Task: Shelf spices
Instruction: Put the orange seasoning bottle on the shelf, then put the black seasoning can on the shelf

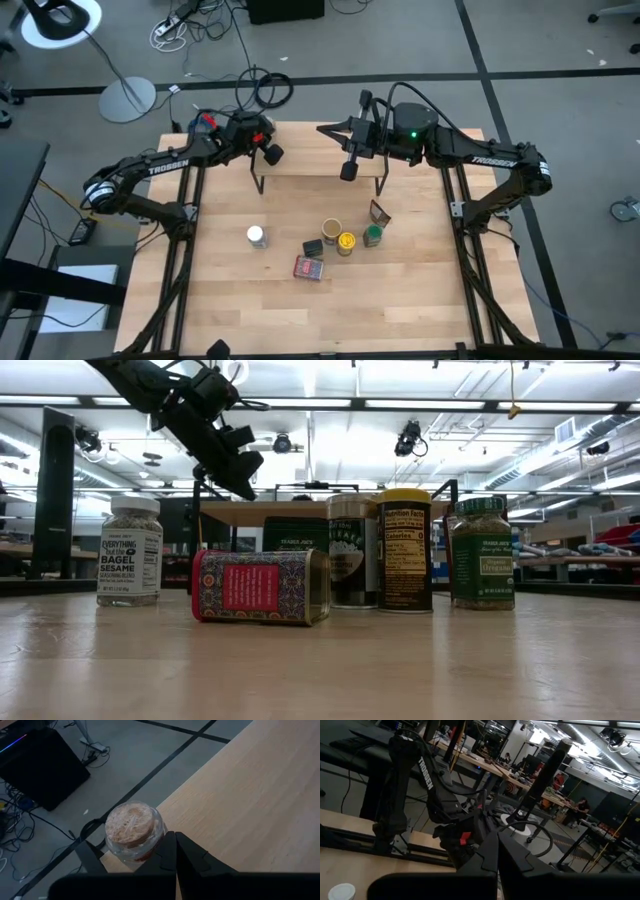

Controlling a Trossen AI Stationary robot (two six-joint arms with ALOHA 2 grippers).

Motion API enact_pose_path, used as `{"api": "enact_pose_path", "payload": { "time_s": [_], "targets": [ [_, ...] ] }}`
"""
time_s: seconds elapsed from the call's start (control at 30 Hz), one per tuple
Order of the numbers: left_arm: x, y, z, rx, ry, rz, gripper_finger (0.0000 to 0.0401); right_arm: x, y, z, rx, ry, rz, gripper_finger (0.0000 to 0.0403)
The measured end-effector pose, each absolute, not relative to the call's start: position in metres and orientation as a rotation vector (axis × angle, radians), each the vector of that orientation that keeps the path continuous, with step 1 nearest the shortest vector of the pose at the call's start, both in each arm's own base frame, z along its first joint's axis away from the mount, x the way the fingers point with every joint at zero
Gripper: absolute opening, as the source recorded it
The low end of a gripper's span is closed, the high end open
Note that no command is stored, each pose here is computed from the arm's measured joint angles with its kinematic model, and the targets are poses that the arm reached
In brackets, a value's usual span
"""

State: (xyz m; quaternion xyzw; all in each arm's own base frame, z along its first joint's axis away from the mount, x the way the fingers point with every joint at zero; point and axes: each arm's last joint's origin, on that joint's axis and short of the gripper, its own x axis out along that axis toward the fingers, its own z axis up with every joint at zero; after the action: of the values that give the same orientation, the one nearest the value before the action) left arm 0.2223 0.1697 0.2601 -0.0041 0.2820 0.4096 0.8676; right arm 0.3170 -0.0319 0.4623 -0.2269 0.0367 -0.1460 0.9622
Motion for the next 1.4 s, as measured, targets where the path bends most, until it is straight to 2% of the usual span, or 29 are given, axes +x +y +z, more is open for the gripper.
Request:
{"api": "enact_pose_path", "payload": {
  "time_s": [0.37,0.6,0.73,0.83,0.93,1.0,1.1,1.2,1.4],
  "targets": [
    [0.222,0.168,0.261,-0.024,0.58,0.848,0.0003,0.317,-0.032,0.462,-0.46,0.077,-0.295,0.0001],
    [0.22,0.149,0.283,-0.01,0.479,0.784,0.0004,0.317,-0.028,0.458,-0.452,0.115,-0.296,0.0001],
    [0.21,0.126,0.313,0.028,0.325,0.72,0.0004,0.318,-0.021,0.457,-0.452,0.124,-0.274,0.0001],
    [0.195,0.105,0.343,0.021,0.132,0.622,0.0004,0.318,-0.015,0.456,-0.454,0.126,-0.255,0.0001],
    [0.176,0.087,0.372,-0.085,-0.12,0.578,0.0004,0.318,-0.01,0.456,-0.482,0.138,-0.285,0.0001],
    [0.167,0.081,0.384,-0.184,-0.194,0.594,0.0003,0.318,-0.009,0.456,-0.486,0.141,-0.297,0.0001],
    [0.163,0.074,0.394,-0.262,-0.142,0.661,0.0002,0.318,-0.01,0.457,-0.48,0.134,-0.305,0.0],
    [0.174,0.071,0.394,-0.306,0.003,0.701,0.0002,0.318,-0.01,0.458,-0.469,0.129,-0.31,0.0],
    [0.212,0.068,0.386,-0.396,0.414,0.695,0.0001,0.318,-0.004,0.458,-0.45,0.121,-0.293,0.0]
  ]
}}
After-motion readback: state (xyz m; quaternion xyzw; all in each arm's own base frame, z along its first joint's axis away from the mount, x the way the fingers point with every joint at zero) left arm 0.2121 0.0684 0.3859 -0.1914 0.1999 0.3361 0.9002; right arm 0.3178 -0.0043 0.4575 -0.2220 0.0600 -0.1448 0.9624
